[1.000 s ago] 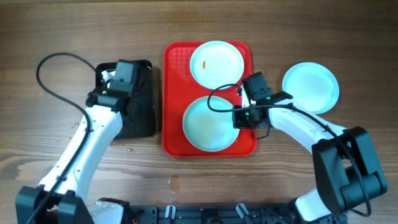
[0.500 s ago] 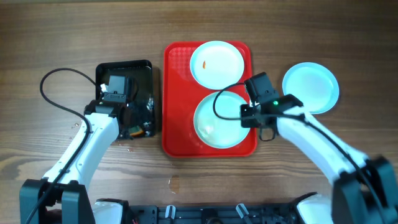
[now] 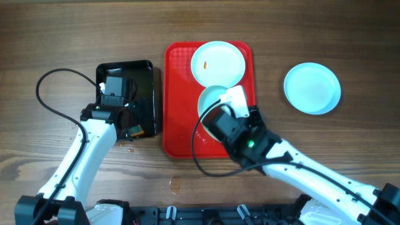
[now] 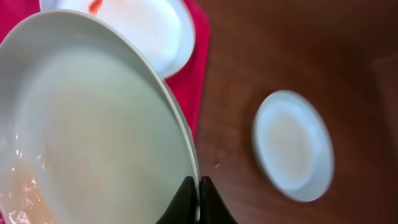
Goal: Clean dirty plates on tray and stack at the side
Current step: 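Lift the cleaned plate with the right gripper and tilt it, then carry the plate right and stack it on the plate beside the tray, then grasp the last plate's rim with the right gripper and slide it down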
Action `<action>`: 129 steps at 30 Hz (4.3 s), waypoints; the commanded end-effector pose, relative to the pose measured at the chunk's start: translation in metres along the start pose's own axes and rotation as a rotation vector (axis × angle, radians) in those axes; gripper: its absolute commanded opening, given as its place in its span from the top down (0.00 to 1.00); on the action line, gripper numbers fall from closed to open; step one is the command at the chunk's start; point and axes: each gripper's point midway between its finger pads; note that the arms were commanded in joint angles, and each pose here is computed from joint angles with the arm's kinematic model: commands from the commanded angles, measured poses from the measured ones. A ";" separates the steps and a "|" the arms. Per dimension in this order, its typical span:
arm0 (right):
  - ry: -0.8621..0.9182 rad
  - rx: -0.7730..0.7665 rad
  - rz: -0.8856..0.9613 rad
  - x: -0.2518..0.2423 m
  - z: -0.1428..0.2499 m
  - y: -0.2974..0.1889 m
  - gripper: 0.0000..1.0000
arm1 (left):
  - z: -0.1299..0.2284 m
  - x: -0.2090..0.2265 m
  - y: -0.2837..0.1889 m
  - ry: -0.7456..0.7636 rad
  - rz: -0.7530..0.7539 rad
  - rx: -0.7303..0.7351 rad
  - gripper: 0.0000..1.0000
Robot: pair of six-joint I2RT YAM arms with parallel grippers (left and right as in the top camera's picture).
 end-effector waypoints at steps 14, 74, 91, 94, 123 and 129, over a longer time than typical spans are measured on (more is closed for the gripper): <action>-0.126 -0.368 0.242 -0.029 -0.088 -0.056 0.96 | 0.002 0.002 -0.002 0.004 0.006 0.003 0.00; 0.905 0.211 -0.047 -0.193 0.001 0.084 0.96 | 0.004 0.002 -0.002 0.006 0.003 0.012 0.00; 1.142 0.388 -0.129 -0.233 0.071 0.160 0.53 | 0.004 0.002 -0.002 0.006 0.003 0.012 0.00; 1.069 0.315 -0.243 -0.214 0.038 0.149 0.55 | 0.004 0.002 -0.002 0.006 0.003 0.013 0.00; 0.404 0.073 -0.395 0.022 -0.026 0.227 0.64 | 0.005 0.002 -0.002 0.006 0.003 0.017 0.00; 0.427 0.169 -0.448 0.040 0.003 0.235 0.85 | 0.005 0.002 -0.002 0.006 0.007 0.018 0.00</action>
Point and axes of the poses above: each gripper's point midway between its finger pads, its own y axis out along the fingers, its own x axis along the line the jaws close on, z = x × y, and after that the axes turned 12 degrees about y, right-handed
